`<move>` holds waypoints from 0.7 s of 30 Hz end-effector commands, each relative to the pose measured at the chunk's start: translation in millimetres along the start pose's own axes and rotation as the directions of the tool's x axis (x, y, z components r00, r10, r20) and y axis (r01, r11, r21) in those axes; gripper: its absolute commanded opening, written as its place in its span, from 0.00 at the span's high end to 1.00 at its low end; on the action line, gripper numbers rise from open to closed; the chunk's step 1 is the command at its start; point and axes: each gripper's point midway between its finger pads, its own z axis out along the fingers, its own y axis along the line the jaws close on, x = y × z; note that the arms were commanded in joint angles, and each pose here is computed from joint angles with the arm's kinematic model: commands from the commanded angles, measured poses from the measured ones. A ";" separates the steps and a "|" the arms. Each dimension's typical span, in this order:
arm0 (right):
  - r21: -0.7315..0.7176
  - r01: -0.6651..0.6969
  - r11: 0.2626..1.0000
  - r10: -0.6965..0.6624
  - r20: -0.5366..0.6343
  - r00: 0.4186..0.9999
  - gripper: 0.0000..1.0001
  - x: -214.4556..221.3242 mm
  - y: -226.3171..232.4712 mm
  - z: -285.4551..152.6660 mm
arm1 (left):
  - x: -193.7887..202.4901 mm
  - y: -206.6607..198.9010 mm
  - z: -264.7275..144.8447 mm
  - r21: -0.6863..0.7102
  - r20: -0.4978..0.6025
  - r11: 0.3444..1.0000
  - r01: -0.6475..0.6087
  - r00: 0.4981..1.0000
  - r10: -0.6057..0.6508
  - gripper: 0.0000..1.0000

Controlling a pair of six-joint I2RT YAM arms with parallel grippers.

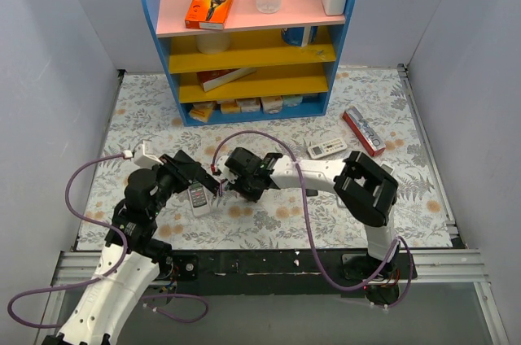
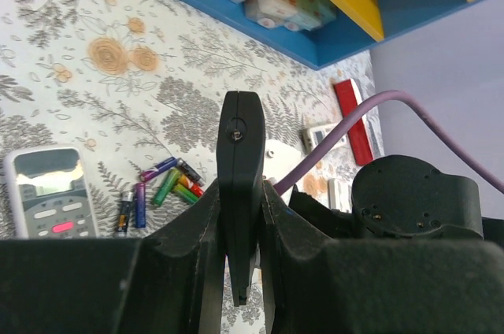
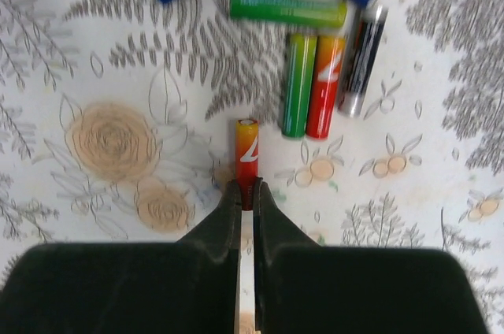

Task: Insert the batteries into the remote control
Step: Pick up the battery from the center of the board.

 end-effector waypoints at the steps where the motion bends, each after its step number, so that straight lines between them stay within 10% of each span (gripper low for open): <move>1: 0.001 -0.008 1.000 0.008 0.008 1.000 0.99 10.4 3.8 -30.0 | 5.1 -22.3 -1.5 0.149 -0.009 0.989 -0.009 1.000 0.011 1.00; 21: -0.003 -0.246 0.969 0.245 0.119 0.962 0.99 -11.4 6.6 -173.8 | 51.6 -48.7 25.3 0.406 -0.194 0.895 0.185 0.975 -0.113 1.00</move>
